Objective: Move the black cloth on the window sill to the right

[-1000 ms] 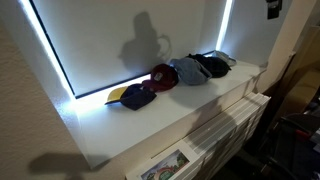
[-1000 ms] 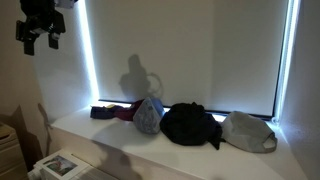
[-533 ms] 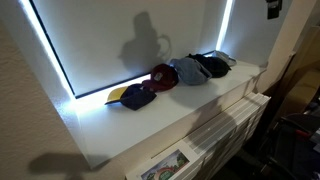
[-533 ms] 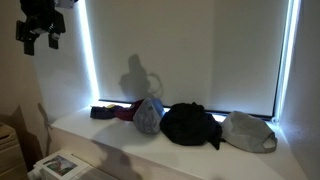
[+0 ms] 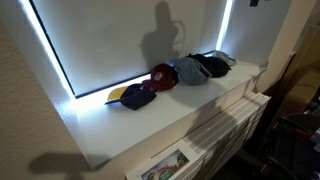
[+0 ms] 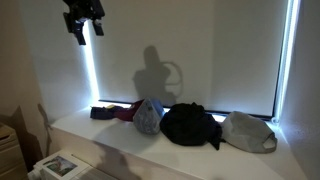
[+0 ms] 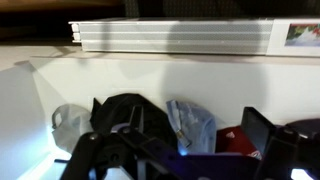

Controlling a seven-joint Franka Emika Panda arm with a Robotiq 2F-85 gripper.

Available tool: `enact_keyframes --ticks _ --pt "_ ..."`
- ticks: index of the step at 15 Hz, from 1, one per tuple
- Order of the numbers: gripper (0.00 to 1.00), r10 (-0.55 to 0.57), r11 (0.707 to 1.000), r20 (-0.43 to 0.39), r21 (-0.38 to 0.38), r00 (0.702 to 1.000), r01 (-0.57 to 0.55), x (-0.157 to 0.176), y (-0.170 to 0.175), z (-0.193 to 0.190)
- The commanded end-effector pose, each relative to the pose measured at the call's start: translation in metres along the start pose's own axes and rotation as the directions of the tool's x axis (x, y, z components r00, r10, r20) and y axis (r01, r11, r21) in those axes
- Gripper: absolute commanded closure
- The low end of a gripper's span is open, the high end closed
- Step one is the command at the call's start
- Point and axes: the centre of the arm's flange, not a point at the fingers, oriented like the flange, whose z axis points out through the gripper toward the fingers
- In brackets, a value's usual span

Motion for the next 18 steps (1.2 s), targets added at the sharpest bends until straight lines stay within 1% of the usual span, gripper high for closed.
enact_keyframes --ticks 1,2,3,4,5,7,8,9,11,12,13,14,15,16,17,18 --pt "0.0 0.175 0.984 -0.108 0.005 0.979 -0.176 0.012 0.06 0.024" --pt "0.0 0.221 0.975 -0.064 0.048 0.973 -0.218 0.009 0.07 0.025" --pt "0.0 0.151 0.981 -0.022 0.123 0.988 -0.147 -0.002 0.075 0.02" --pt "0.0 0.168 0.985 -0.054 0.057 0.984 -0.165 0.005 0.069 0.017" --pt "0.0 0.167 0.983 -0.043 0.089 0.985 -0.163 0.004 0.074 0.02" --pt "0.0 0.167 0.981 -0.04 0.11 0.985 -0.161 0.002 0.076 0.02" --pt "0.0 0.035 0.992 -0.056 0.124 0.998 -0.028 -0.001 0.076 0.021" --pt "0.0 -0.017 0.991 -0.057 0.132 0.998 0.025 0.002 0.077 0.024" --pt "0.0 -0.123 0.989 0.001 0.085 0.992 0.122 0.012 0.079 0.042" --pt "0.0 -0.144 0.989 0.043 0.052 0.989 0.142 0.017 0.081 0.056" --pt "0.0 -0.131 0.991 0.084 0.006 0.988 0.131 0.022 0.083 0.069" --pt "0.0 -0.053 0.997 0.103 -0.051 0.993 0.058 0.03 0.088 0.086" --pt "0.0 -0.017 0.997 0.137 -0.079 0.99 0.028 0.035 0.092 0.099" --pt "0.0 0.049 0.992 0.124 -0.121 0.991 -0.034 0.04 0.096 0.114" --pt "0.0 0.111 0.985 0.1 -0.143 0.989 -0.096 0.043 0.097 0.12" --pt "0.0 0.169 0.976 0.072 -0.149 0.983 -0.157 0.043 0.096 0.119"
